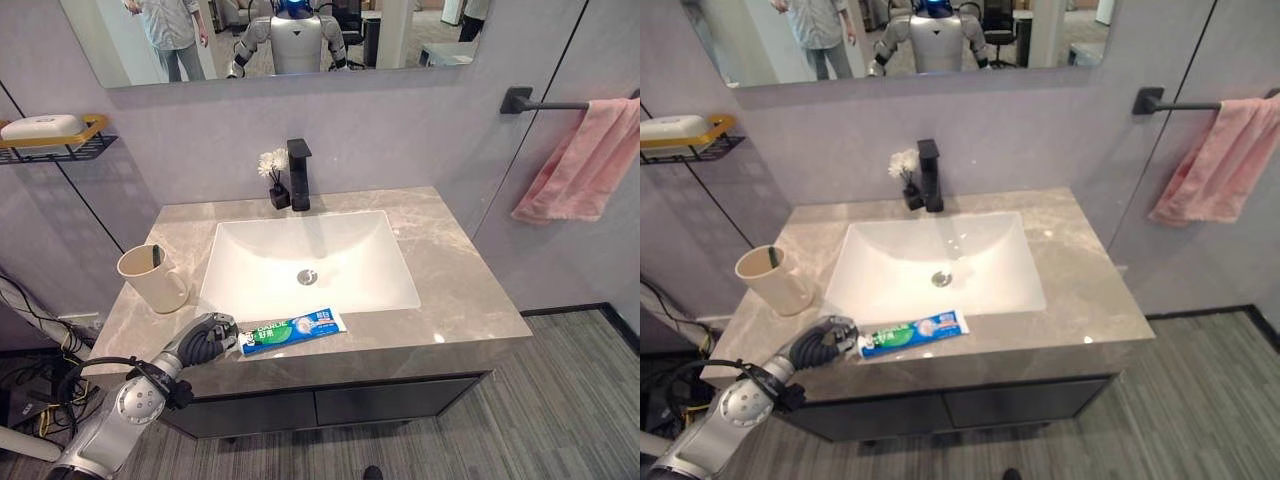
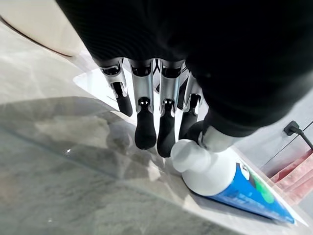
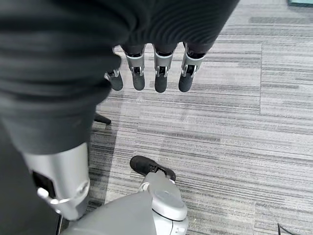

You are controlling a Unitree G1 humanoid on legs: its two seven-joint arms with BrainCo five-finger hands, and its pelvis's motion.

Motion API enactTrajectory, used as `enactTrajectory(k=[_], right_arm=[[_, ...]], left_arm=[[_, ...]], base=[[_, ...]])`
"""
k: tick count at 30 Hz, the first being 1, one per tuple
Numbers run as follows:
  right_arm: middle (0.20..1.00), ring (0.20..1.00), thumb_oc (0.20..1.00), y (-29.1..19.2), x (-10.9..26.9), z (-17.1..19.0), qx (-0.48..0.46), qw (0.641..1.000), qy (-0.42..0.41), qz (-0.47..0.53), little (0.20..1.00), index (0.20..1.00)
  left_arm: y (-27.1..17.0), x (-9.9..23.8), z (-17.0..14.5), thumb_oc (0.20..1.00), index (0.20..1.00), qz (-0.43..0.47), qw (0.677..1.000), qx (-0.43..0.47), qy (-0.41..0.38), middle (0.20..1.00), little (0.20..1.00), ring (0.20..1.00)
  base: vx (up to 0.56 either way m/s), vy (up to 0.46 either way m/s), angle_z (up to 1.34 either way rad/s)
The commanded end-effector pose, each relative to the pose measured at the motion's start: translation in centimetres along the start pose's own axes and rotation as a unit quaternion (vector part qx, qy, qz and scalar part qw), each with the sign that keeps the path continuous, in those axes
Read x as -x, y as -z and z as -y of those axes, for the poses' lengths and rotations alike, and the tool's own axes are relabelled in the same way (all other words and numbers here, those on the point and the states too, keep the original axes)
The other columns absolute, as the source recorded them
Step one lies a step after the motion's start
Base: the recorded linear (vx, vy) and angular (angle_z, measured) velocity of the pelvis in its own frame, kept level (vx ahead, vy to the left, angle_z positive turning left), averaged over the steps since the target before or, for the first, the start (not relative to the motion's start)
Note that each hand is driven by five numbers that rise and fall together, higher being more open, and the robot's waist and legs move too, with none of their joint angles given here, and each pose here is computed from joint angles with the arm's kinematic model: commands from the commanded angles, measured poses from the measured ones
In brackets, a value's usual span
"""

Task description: Put brush and paste in cup on sink, flatten towel.

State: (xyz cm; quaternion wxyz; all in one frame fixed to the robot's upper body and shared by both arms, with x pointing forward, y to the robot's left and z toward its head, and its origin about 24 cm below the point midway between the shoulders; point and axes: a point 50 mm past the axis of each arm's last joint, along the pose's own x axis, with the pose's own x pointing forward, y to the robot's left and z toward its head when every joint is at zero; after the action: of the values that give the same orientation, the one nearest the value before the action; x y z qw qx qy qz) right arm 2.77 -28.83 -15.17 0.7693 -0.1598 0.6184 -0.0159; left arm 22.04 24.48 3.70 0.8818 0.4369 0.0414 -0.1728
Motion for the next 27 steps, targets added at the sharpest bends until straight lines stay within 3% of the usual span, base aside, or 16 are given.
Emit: enactTrajectory(k=[1, 10, 27], right_arm=[[1.0, 1.0, 1.0, -2.3, -0.5, 0.2, -0.023, 0.999, 0.016, 0.018, 1.0, 1.0], [1.0, 1.0, 1.0, -3.1, -0.6, 0.4, -0.02, 0.999, 0.024, 0.029, 1.0, 1.0], [1.0, 1.0, 1.0, -2.6, -0.6, 0.3, -0.011, 0.999, 0.03, 0.015, 1.0, 1.0]], left_arm=[[-1.2, -0.3, -0.1, 0.2, 0.2, 0.034, 0.998, -0.049, 0.002, 0.2, 0.2, 0.2], [-2.5, -0.6, -3.1, 0.2, 0.2, 0.063, 0.99, -0.087, -0.088, 0.2, 0.2, 0.2], [-3.2, -0.6, -5.8, 0.2, 0.2, 0.076, 0.971, -0.096, -0.204, 0.2, 0.2, 0.2]], base=[[0.0, 0.0, 0.0], [0.0, 0.0, 0.0], [0.0, 0.0, 0.0]])
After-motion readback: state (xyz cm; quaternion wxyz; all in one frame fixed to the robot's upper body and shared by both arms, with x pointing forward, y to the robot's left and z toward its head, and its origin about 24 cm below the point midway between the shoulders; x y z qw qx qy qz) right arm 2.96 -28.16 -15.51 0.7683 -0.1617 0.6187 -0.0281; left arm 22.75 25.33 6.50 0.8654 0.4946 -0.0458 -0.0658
